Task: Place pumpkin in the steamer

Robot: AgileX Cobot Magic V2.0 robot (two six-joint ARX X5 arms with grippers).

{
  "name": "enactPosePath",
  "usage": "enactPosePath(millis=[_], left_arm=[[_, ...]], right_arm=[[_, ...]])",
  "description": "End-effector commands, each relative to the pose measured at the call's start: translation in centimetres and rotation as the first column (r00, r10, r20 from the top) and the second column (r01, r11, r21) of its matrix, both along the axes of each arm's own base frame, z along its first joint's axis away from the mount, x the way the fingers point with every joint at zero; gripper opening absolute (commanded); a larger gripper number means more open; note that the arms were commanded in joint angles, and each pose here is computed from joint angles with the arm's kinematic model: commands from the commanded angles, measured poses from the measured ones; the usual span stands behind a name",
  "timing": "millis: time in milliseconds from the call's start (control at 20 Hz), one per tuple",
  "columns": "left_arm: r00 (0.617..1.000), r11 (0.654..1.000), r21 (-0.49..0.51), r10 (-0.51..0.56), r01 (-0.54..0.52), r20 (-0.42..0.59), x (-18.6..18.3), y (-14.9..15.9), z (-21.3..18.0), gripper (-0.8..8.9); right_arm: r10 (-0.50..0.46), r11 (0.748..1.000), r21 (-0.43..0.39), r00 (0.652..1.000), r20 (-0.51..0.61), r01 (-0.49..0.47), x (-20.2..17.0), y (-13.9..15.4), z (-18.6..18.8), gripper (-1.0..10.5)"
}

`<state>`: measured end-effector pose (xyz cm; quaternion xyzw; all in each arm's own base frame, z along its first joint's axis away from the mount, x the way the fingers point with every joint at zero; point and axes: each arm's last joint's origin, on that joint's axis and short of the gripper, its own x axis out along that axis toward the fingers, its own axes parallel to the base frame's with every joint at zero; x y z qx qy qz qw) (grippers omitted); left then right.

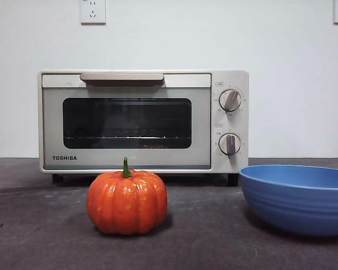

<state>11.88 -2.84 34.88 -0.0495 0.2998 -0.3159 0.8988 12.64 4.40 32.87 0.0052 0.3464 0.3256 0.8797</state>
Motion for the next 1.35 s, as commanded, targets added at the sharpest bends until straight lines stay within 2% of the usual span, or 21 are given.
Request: enactPosePath(millis=[50,200,450,500,600,750,950,1100,1350], left_arm=[[1.000,1.000,0.005,-0.016,0.016,0.026,0.0,-0.1,0.5,4.35],[1.000,1.000,0.004,-0.015,0.015,0.026,0.0,-0.1,0.5,4.42],[1.000,1.000,0.004,-0.015,0.015,0.026,0.0,-0.1,0.5,4.29],[1.000,1.000,0.004,-0.016,0.016,0.026,0.0,-0.1,0.5,3.69],[1.000,1.000,0.005,-0.016,0.016,0.027,0.0,-0.1,0.5,1.68],[0.999,1.000,0.004,-0.016,0.016,0.028,0.0,-0.1,0.6,0.12],[0.999,1.000,0.004,-0.016,0.016,0.029,0.0,-0.1,0.6,0.14],[0.999,1.000,0.004,-0.016,0.016,0.029,0.0,-0.1,0.6,0.14],[1.000,1.000,0.004,-0.016,0.016,0.027,0.0,-0.1,0.6,0.14]], right_arm=[[0.001,1.000,0.010,1.000,0.010,-0.001,0.1,0.1,0.5,4.5],[0.010,1.000,0.012,1.000,0.010,-0.010,0.1,0.2,0.5,5.0],[0.098,0.995,0.034,0.995,0.011,-0.098,0.8,2.0,0.6,5.0],[0.124,0.992,0.037,0.992,0.009,-0.125,1.1,2.7,0.8,5.0],[0.193,0.980,0.040,0.981,0.008,-0.193,2.0,4.4,1.2,5.0],[0.298,0.954,0.025,0.955,-0.004,-0.298,3.5,7.7,1.7,5.0],[0.412,0.911,-0.014,0.910,-0.042,-0.413,5.2,12.6,1.1,5.0],[0.443,0.891,-0.081,0.894,-0.070,-0.447,6.1,15.7,0.0,5.6],[0.465,0.859,-0.164,0.874,-0.142,-0.484,7.1,19.7,-3.6,5.6]])
